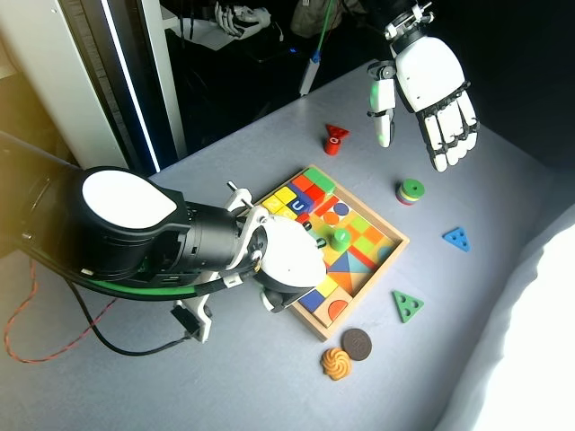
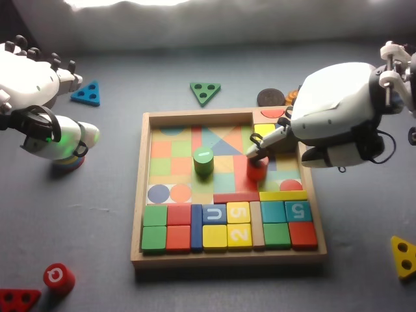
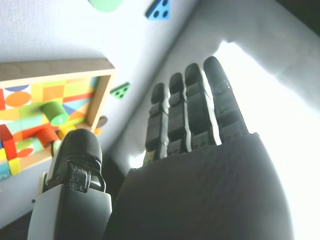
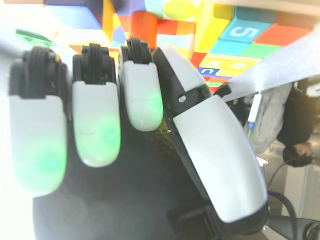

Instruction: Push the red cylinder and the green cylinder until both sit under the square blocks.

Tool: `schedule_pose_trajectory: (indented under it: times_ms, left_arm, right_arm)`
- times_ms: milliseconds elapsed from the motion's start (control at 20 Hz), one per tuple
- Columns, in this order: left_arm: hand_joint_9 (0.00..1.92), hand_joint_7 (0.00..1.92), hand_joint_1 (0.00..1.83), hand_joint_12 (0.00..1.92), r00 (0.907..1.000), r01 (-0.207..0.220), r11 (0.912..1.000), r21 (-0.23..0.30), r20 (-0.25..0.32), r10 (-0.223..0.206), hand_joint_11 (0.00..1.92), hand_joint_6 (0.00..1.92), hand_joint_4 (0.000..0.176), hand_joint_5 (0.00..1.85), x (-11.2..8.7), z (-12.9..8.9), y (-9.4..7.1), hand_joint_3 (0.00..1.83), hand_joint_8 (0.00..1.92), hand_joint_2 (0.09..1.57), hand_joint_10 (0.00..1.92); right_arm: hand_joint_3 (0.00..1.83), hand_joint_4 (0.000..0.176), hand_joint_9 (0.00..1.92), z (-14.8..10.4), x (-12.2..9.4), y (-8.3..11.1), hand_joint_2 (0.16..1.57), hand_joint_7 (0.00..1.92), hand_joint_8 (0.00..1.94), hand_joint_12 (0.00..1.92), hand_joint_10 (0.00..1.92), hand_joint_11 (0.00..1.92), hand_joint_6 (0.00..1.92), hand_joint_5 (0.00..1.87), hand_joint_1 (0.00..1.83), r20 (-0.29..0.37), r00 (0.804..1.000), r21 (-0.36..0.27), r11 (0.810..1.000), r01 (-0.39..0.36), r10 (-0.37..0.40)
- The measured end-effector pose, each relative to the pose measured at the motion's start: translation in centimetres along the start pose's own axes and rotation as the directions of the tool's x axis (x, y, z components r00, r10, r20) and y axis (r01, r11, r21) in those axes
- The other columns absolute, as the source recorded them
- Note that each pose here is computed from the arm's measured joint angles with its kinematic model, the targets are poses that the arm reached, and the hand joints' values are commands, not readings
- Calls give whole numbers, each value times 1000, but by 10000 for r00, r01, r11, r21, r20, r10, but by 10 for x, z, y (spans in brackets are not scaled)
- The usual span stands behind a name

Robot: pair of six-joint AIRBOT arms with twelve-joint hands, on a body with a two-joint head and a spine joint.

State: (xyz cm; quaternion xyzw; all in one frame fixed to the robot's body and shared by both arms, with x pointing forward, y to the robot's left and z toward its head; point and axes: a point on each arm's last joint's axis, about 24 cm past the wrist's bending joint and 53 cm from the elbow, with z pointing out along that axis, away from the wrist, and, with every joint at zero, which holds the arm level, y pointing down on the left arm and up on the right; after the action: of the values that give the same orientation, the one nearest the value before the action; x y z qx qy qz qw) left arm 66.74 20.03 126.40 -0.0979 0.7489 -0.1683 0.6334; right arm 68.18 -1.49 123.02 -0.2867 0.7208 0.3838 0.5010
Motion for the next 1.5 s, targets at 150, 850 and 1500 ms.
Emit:
schedule_pose_trajectory:
  times_ms: [150, 850, 1500]
  left_arm:
    - [184, 208, 9, 504, 10000, -8, 10000, -11, -19, 8, 0, 1, 0, 173, 0, 0, 0, 2, 3, 1344, 3]
    - [189, 212, 16, 453, 10000, -54, 10000, -11, -21, 54, 0, 2, 0, 173, 1, 0, 0, 2, 3, 1351, 3]
    - [225, 246, 25, 521, 10000, -27, 10000, -44, -33, 27, 0, 1, 0, 204, 1, 0, 1, 0, 2, 1344, 2]
  right_arm:
    - [32, 0, 1824, -9, 6, 4, 1571, 1655, 1941, 1921, 1921, 1916, 9, 319, 654, -136, 9999, -69, 10000, 53, -54]
    - [48, 0, 1828, -32, 10, 3, 1571, 1672, 1941, 1921, 1921, 1921, 3, 303, 659, -202, 9996, 45, 9998, 189, -188]
    - [44, 0, 1833, -25, 18, 5, 1571, 1678, 1941, 1921, 1921, 1913, 18, 348, 651, -360, 9992, 18, 9999, 171, -170]
